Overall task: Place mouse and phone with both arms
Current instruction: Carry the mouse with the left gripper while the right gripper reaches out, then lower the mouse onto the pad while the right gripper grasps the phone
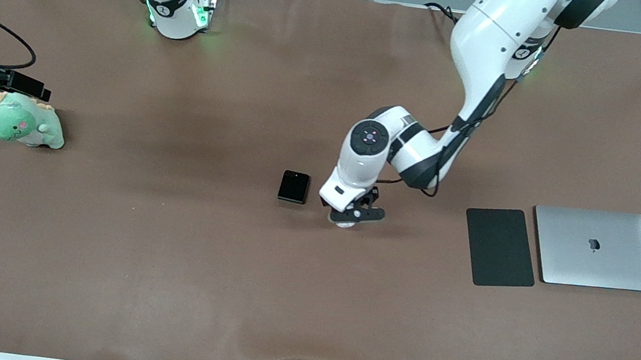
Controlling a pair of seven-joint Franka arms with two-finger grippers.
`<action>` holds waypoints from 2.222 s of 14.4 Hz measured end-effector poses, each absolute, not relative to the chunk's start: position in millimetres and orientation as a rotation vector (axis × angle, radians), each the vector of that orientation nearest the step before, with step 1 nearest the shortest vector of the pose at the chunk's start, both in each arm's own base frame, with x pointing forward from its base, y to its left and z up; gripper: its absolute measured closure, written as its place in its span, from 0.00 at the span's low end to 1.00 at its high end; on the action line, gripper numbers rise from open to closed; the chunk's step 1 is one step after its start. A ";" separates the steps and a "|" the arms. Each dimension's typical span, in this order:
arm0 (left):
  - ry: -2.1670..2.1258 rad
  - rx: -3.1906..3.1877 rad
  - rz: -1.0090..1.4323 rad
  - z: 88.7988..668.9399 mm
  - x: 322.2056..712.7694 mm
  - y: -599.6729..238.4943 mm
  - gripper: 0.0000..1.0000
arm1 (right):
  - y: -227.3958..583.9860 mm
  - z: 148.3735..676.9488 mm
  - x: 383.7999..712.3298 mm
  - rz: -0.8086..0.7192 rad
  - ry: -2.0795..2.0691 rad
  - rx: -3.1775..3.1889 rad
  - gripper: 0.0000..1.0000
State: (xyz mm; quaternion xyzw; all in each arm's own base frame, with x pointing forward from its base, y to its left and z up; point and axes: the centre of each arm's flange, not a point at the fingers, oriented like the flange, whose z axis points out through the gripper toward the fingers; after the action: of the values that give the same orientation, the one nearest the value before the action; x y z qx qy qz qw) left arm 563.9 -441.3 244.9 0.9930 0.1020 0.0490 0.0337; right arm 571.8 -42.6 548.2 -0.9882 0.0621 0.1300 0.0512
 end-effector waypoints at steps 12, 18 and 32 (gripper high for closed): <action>0.299 3.176 0.008 284.4 660.4 -187.2 0.39 | 17.6 459.3 621.9 0.422 0.220 -2.941 0.00; 0.298 3.200 -0.159 246.6 645.2 -95.2 0.39 | 113.5 425.0 628.2 0.430 0.074 -2.942 0.00; 0.218 3.216 -0.108 210.9 628.0 -60.9 0.39 | 291.0 306.5 613.5 0.412 0.104 -2.950 0.00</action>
State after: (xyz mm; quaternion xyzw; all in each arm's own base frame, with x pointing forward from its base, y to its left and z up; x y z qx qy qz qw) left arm 628.0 -60.9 210.9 0.9963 0.0677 -0.0333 -0.0419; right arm 613.5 291.0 306.5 -0.9865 0.0348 0.1379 0.0807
